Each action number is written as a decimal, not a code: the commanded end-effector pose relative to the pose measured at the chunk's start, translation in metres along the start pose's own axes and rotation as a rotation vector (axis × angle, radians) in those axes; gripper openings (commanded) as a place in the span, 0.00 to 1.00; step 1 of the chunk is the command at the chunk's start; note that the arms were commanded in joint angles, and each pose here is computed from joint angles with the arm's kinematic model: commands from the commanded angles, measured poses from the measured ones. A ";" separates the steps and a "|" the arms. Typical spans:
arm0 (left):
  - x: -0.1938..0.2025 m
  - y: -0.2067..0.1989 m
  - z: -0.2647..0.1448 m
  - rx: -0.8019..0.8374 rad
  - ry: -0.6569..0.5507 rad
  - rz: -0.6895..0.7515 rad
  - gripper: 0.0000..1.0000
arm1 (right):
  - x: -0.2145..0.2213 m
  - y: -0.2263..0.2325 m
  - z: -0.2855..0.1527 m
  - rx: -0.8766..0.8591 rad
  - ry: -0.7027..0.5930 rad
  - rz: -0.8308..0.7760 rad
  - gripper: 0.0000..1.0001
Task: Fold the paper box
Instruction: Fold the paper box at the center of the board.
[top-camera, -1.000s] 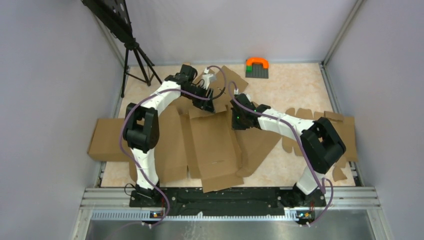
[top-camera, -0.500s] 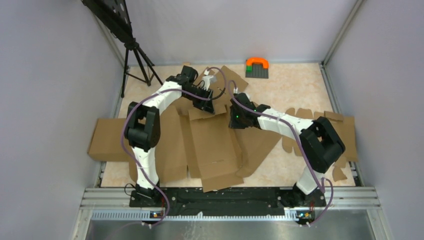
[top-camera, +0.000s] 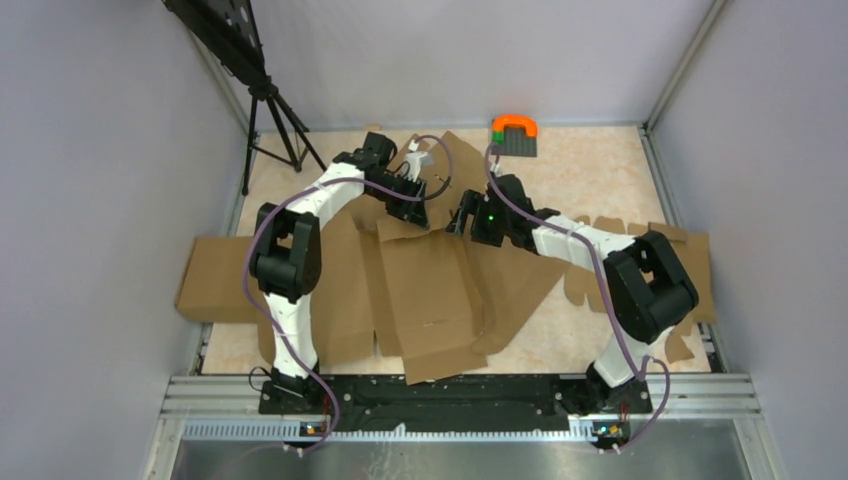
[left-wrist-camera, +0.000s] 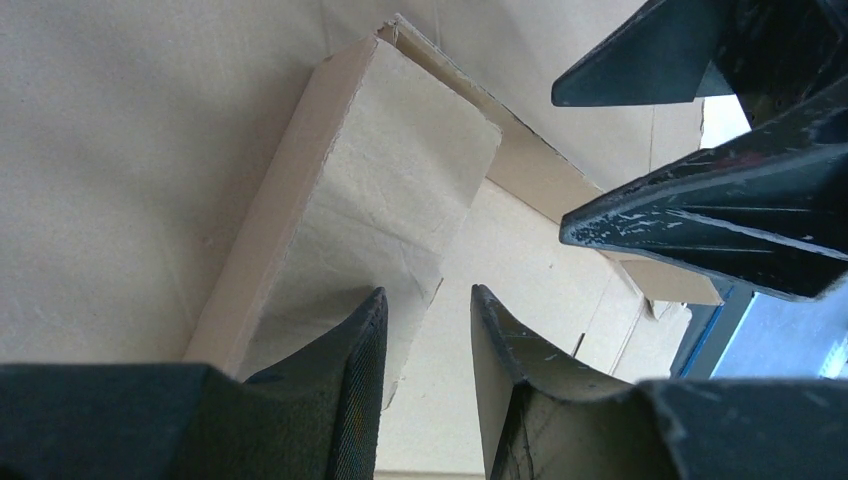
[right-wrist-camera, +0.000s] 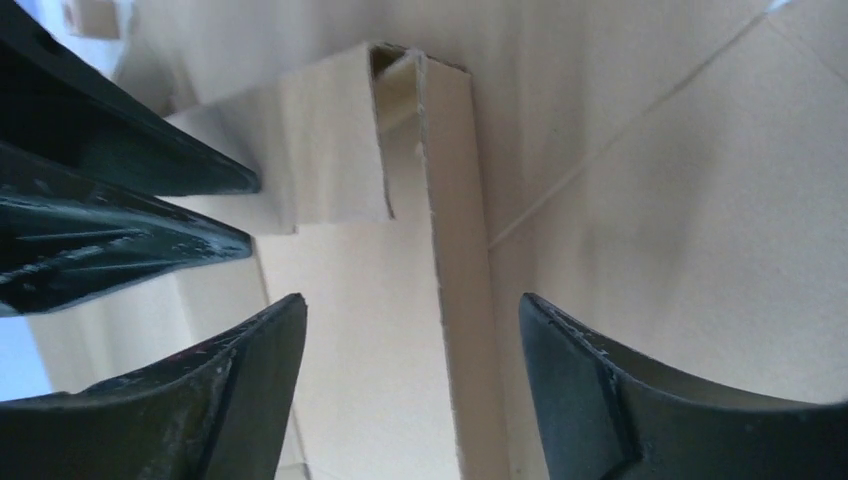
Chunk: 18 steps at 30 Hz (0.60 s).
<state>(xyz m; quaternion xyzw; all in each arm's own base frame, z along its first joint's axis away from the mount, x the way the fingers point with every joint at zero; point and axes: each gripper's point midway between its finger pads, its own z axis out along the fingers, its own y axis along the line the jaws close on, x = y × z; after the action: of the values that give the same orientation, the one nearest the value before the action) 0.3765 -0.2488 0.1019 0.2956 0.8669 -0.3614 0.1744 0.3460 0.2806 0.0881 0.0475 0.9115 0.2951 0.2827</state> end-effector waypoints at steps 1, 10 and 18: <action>0.002 0.007 0.006 -0.014 0.011 -0.001 0.38 | -0.023 0.021 0.002 -0.128 -0.075 0.050 0.81; 0.001 0.007 0.005 -0.018 0.008 0.000 0.38 | -0.035 0.029 0.024 -0.178 -0.074 0.083 0.65; 0.001 0.007 0.004 -0.025 0.006 0.003 0.38 | -0.035 0.025 0.034 -0.156 -0.067 0.058 0.52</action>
<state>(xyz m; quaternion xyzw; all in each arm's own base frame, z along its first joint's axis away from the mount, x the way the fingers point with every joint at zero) 0.3776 -0.2485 0.1015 0.2958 0.8677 -0.3584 0.1763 0.3717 0.3010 0.0699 0.0747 0.8928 0.3523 0.2706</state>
